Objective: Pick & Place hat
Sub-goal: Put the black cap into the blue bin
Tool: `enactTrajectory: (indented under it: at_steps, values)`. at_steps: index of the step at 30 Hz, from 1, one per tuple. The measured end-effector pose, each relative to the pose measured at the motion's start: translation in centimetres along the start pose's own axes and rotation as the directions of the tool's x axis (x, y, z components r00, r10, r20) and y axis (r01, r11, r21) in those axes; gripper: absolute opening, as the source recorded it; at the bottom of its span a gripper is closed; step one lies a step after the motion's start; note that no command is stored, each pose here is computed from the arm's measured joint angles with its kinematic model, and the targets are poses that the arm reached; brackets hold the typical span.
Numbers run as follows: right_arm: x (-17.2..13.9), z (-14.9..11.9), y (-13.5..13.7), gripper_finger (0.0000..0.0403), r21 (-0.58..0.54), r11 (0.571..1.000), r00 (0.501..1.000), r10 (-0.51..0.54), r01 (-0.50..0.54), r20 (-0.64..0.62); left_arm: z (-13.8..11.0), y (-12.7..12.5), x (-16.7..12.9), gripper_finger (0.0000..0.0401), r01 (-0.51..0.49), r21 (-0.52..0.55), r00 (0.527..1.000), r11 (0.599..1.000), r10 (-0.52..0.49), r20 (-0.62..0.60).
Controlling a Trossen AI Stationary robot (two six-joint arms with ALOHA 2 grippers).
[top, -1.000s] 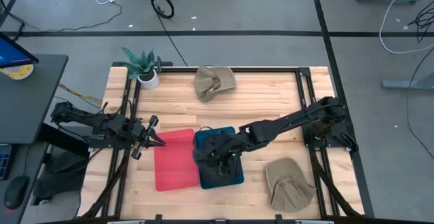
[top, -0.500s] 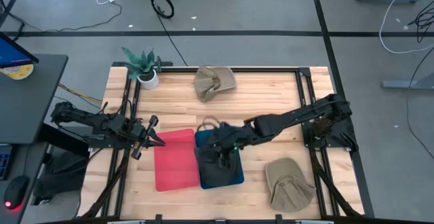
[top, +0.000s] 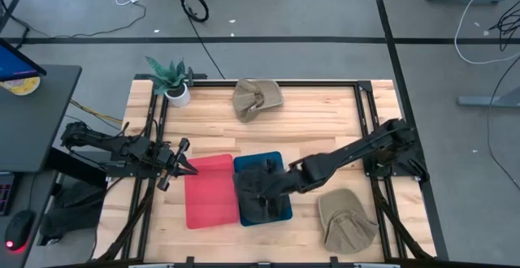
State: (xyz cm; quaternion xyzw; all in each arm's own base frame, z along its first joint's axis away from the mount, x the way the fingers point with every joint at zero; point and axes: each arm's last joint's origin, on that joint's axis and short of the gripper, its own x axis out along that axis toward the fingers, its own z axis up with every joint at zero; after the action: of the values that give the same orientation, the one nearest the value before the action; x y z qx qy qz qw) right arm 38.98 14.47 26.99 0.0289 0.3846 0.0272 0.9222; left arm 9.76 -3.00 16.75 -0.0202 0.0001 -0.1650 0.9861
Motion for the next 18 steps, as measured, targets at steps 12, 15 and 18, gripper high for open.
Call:
enactTrajectory:
  at_steps: [12, 15, 18]
  values:
    - [8.1, -4.7, -1.9, 0.0205, -0.043, 0.987, 0.949, -0.163, 0.157, -0.270, 0.0, 0.0, 0.0, 0.0034, 0.000, 0.000, 1.000, 1.000, 0.000, 0.000]
    - [9.5, -5.7, -2.3, 0.0205, -0.049, 0.984, 0.933, -0.177, 0.170, -0.313, 0.0, 0.0, 0.0, 0.0034, 0.000, 0.000, 1.000, 1.000, 0.000, 0.000]
    - [10.1, -6.0, -2.5, 0.0205, -0.041, 0.983, 0.930, -0.183, 0.180, -0.319, 0.0, 0.0, 0.0, 0.0034, 0.000, 0.000, 1.000, 1.000, 0.000, 0.000]
